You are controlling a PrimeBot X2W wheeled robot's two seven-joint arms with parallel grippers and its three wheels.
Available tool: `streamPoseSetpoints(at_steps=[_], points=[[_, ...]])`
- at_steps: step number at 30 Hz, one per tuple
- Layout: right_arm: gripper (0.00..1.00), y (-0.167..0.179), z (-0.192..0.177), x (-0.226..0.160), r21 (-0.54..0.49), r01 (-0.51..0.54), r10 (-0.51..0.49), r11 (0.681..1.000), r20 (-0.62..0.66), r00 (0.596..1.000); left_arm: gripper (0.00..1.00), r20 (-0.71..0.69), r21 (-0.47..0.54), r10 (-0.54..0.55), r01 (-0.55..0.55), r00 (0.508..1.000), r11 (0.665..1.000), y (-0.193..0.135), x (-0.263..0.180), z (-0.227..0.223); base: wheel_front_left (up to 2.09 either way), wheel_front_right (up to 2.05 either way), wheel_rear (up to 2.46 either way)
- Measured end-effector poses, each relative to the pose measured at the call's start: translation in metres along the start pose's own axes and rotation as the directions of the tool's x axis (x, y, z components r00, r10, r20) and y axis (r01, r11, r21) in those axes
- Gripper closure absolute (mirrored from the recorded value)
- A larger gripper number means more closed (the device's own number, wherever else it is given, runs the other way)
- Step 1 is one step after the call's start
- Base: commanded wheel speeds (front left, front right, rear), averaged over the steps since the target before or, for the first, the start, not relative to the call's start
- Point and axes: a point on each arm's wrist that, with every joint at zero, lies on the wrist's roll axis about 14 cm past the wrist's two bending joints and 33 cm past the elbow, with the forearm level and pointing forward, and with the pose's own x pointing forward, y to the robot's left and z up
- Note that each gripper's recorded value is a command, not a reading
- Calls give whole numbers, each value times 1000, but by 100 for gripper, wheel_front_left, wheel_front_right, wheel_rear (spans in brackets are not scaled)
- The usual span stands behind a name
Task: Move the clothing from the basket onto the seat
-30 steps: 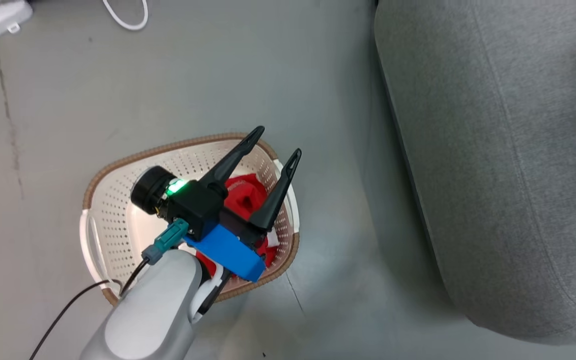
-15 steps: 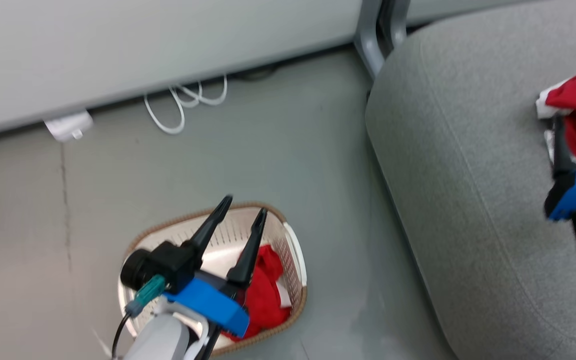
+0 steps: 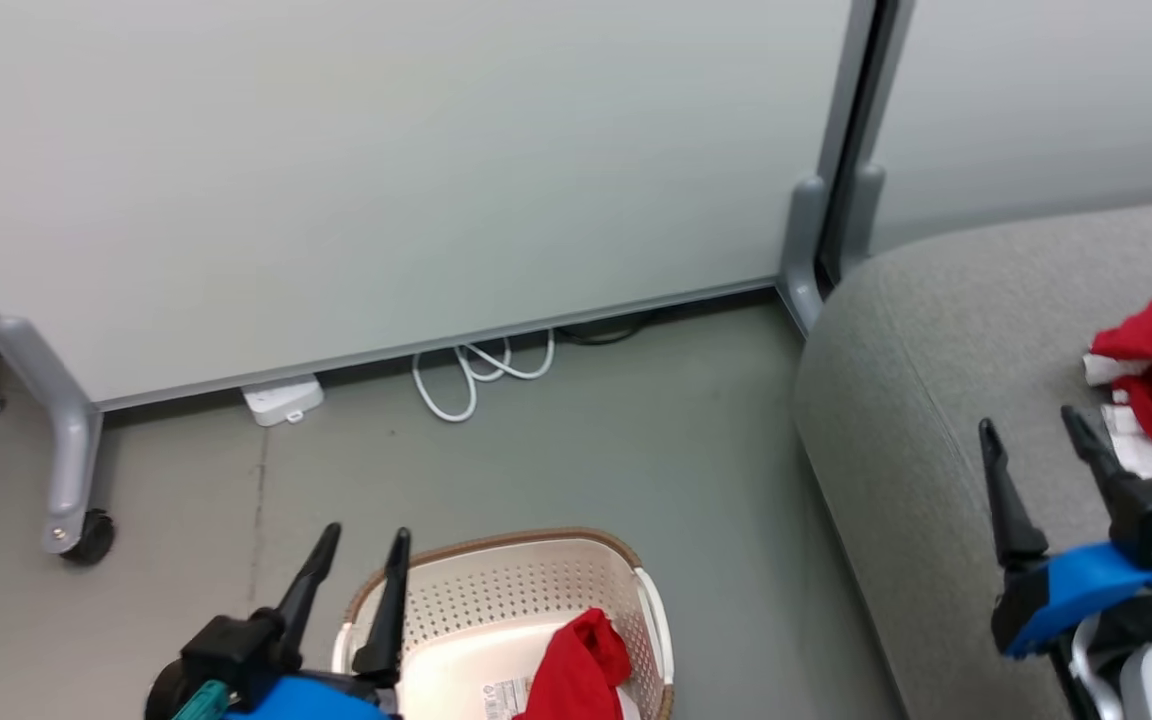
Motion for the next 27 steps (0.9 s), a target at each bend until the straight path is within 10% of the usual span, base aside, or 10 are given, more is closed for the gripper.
streamPoseSetpoints(at_steps=[27], points=[[0,84,5,-37,82,-168,170,982,-16,985,0,43,7,198,-199,979,980,53,-42,11,0,0,0]])
